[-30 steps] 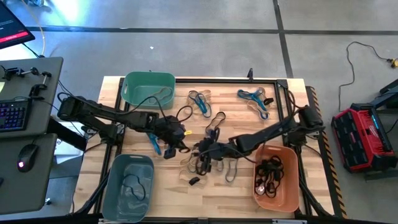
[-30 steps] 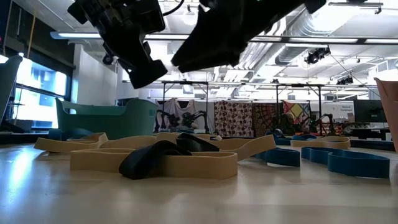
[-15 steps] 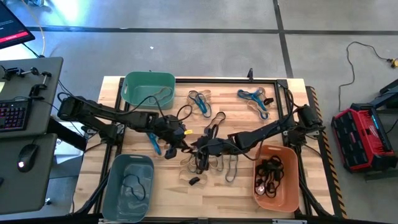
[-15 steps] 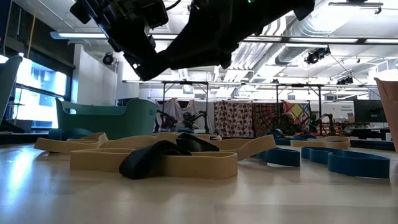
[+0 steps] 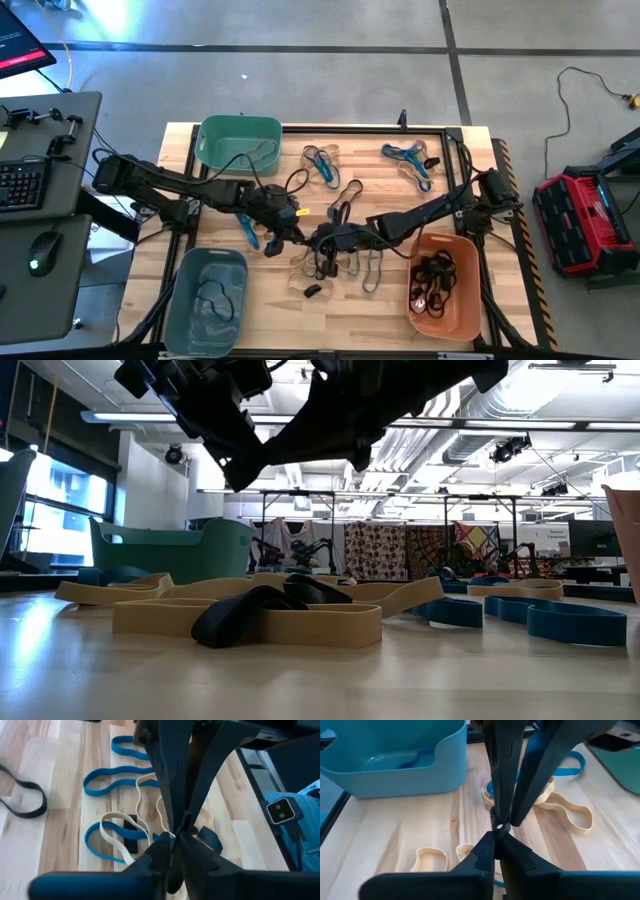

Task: Sort rubber bands into baskets
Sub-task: Put the black rubber band into the orange bin

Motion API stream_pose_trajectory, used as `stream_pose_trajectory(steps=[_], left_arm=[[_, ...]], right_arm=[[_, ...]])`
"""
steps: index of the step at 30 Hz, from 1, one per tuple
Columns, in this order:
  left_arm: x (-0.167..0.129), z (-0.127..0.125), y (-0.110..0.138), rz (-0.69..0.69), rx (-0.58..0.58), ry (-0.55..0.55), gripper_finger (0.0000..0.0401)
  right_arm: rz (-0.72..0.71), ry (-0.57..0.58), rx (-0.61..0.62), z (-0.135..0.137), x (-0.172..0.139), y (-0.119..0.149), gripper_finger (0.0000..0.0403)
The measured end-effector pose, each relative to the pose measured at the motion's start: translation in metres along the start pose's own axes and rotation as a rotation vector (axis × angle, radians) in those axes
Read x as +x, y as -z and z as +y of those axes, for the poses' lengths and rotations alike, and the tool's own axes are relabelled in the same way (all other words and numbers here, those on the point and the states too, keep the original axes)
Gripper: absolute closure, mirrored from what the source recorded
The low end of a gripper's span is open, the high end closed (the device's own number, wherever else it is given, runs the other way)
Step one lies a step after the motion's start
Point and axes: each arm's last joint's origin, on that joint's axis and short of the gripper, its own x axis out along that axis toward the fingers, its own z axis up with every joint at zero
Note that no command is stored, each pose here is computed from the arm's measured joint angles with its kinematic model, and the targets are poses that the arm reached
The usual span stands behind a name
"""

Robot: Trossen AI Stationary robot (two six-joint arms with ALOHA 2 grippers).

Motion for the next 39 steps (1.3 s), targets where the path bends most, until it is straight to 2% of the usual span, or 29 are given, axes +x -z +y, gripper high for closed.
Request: stream_pose_trajectory(steps=[8,14,19,23,29,33,39], left_arm=[[-0.001,-0.001,-0.005,-0.049,0.082,0.002,0.0285],[0.002,-0.001,-0.006,-0.156,0.13,0.013,0.0252],[0.004,0.001,-0.003,-0.259,0.155,0.022,0.0247],[0.004,0.0,-0.004,-0.287,0.162,0.025,0.0247],[0.004,0.0,-0.005,-0.289,0.157,0.027,0.0247],[0.004,0.0,-0.004,-0.288,0.155,0.027,0.0247],[0.004,0.0,-0.004,-0.288,0.155,0.027,0.0247]], right_arm=[[0.075,-0.019,0.015,0.003,-0.004,0.006,0.04],[0.213,-0.017,0.076,0.016,-0.043,0.005,0.0401],[0.338,-0.022,0.184,0.035,-0.096,0.006,0.0402],[0.465,-0.004,0.268,0.049,-0.145,0.015,0.0402],[0.638,0.094,0.515,0.065,-0.211,0.037,0.0402],[0.736,0.178,0.599,0.075,-0.234,0.054,0.0403],[0.932,0.262,0.725,0.077,-0.236,0.087,0.0403]])
